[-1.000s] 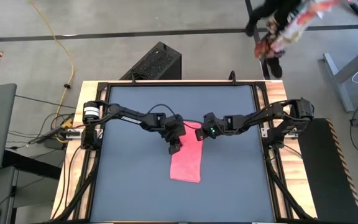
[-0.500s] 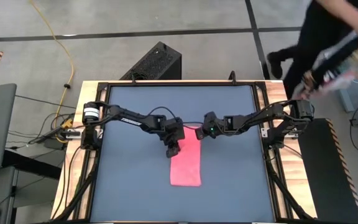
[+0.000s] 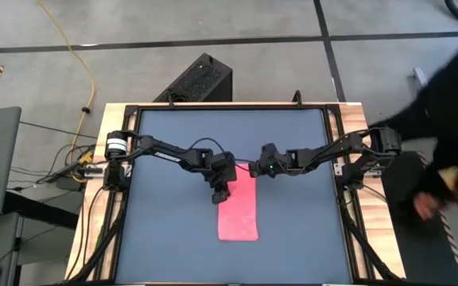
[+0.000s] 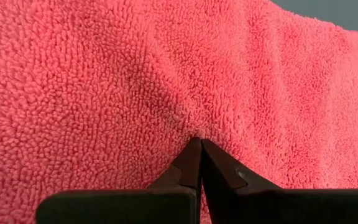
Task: Roll towel
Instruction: Fold the pink towel
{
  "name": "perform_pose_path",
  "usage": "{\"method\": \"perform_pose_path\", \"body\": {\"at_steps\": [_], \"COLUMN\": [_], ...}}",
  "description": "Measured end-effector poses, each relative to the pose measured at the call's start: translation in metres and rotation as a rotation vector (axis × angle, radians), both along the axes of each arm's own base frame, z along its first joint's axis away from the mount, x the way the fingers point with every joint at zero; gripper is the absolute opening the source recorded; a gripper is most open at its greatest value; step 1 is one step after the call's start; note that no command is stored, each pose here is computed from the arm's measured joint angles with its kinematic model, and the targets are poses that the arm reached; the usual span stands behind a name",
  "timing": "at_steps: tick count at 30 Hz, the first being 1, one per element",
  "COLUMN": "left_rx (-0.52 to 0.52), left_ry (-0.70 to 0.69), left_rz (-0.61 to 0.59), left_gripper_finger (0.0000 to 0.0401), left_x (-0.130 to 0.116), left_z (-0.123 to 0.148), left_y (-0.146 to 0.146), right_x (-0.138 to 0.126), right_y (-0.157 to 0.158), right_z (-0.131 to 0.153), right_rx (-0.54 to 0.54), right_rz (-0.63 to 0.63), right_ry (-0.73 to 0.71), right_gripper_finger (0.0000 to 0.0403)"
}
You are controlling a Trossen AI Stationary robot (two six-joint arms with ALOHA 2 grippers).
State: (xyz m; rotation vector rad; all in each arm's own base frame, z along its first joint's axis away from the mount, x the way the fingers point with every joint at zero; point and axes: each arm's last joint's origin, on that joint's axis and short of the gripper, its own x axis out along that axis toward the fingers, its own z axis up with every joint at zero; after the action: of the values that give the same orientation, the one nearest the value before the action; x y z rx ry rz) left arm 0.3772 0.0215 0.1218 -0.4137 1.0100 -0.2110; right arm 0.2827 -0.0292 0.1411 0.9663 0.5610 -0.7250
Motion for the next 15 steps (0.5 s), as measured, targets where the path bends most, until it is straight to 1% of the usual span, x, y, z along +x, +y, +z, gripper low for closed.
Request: {"method": "perform_pose_path", "body": {"at_steps": [4, 11, 13, 15], "left_rx": [0.002, 0.008, 0.008, 0.008], "left_ry": [-0.001, -0.011, -0.012, -0.012], "left_rz": [0.001, 0.004, 0.004, 0.004], "left_gripper_finger": [0.0, 0.0, 0.0, 0.0], "left_x": [0.0, 0.001, 0.001, 0.001], "left_z": [0.0, 0.0, 0.0, 0.001], "left_y": [0.0, 0.0, 0.0, 0.0], "right_x": [0.003, 0.011, 0.011, 0.011], "right_y": [0.003, 0.013, 0.014, 0.016], "right_z": [-0.005, -0.015, -0.015, -0.014], "right_rx": [0.015, 0.031, 0.021, -0.01], "right_rz": [-0.026, -0.008, -0.007, -0.023], "right_ry": [-0.012, -0.041, -0.043, -0.046], "right_gripper_finger": [0.0104, 0.0101, 0.009, 0.0067]}}
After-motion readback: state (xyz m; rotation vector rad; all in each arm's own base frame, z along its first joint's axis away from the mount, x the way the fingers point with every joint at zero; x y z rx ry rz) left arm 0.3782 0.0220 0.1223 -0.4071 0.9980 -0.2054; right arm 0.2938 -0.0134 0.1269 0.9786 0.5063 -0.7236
